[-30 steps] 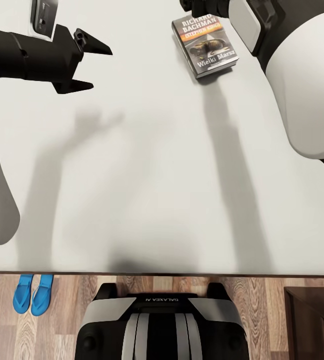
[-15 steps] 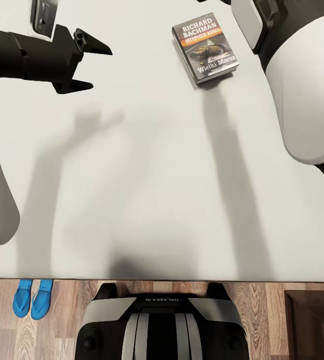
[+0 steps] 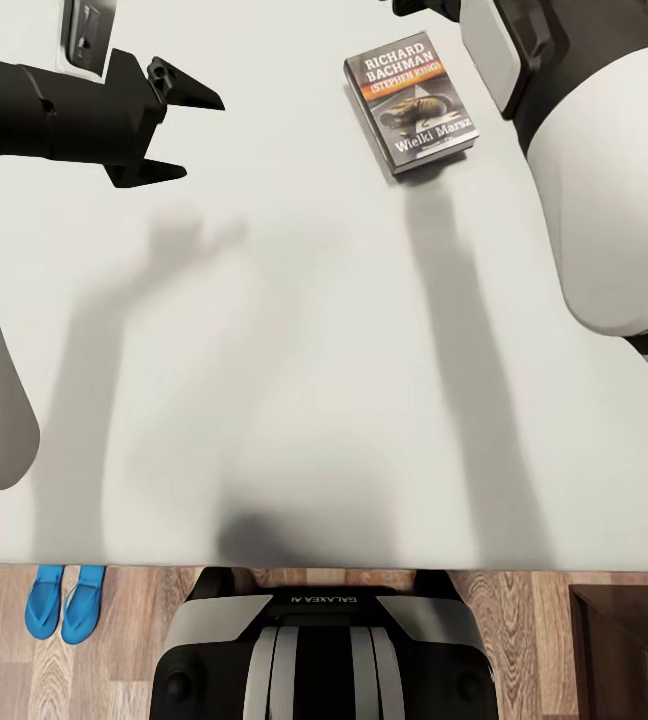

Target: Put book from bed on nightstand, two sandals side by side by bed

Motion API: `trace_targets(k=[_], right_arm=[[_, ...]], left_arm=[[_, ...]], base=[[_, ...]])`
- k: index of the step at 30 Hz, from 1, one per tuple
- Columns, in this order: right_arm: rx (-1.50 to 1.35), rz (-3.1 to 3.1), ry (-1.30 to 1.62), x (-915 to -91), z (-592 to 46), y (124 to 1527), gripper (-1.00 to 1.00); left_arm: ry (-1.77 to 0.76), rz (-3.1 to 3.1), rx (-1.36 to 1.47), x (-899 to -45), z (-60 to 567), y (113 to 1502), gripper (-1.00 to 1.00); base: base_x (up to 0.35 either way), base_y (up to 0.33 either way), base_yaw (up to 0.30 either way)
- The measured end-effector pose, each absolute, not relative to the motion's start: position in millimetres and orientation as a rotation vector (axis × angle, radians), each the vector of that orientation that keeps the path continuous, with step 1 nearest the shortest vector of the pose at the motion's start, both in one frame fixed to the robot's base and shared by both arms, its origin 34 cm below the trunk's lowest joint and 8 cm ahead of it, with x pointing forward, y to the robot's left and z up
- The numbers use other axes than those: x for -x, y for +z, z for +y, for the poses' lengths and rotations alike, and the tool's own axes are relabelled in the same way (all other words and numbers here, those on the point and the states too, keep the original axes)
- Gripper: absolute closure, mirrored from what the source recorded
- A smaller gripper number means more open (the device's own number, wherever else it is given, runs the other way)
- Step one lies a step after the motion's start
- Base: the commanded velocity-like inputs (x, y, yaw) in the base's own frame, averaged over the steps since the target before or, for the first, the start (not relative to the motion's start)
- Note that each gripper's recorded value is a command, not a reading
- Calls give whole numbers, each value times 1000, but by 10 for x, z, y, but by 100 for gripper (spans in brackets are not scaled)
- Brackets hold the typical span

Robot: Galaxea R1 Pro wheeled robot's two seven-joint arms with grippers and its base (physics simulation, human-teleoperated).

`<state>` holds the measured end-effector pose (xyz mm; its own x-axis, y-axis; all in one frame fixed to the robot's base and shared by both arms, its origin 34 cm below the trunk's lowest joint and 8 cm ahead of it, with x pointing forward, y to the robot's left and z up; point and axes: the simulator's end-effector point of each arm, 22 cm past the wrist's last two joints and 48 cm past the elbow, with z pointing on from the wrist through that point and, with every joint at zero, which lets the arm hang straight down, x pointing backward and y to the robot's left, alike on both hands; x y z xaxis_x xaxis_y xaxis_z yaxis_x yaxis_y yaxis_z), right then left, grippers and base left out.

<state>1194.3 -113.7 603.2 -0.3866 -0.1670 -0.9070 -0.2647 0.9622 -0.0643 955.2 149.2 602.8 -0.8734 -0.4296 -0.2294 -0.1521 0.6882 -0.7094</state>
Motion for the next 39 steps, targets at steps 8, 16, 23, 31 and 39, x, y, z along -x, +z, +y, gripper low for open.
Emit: trace_targets(k=[8, 16, 23, 31, 39], right_arm=[[311, 1986, 115, -11916, -1127, 5972, -100], [309, 2007, 122, -11858, -1128, 5831, -100], [314, 2046, 128, -11781, -1123, 5625, -100], [319, 2063, 136, -11721, -1110, 5463, -100], [317, 2073, 136, -11697, -1118, 5397, -100]], left_arm=[[-1010, 2523, 456, -9549, 1493, 6022, -100], [-1012, 2524, 451, -9544, 1483, 6021, -100], [-1011, 2525, 453, -9541, 1486, 6016, -100], [-1011, 2525, 453, -9540, 1485, 6015, -100], [-1011, 2529, 455, -9528, 1486, 5995, -100]], base=[[4, 0, 0], [19, 0, 0], [5, 0, 0], [1, 0, 0], [0, 0, 0]])
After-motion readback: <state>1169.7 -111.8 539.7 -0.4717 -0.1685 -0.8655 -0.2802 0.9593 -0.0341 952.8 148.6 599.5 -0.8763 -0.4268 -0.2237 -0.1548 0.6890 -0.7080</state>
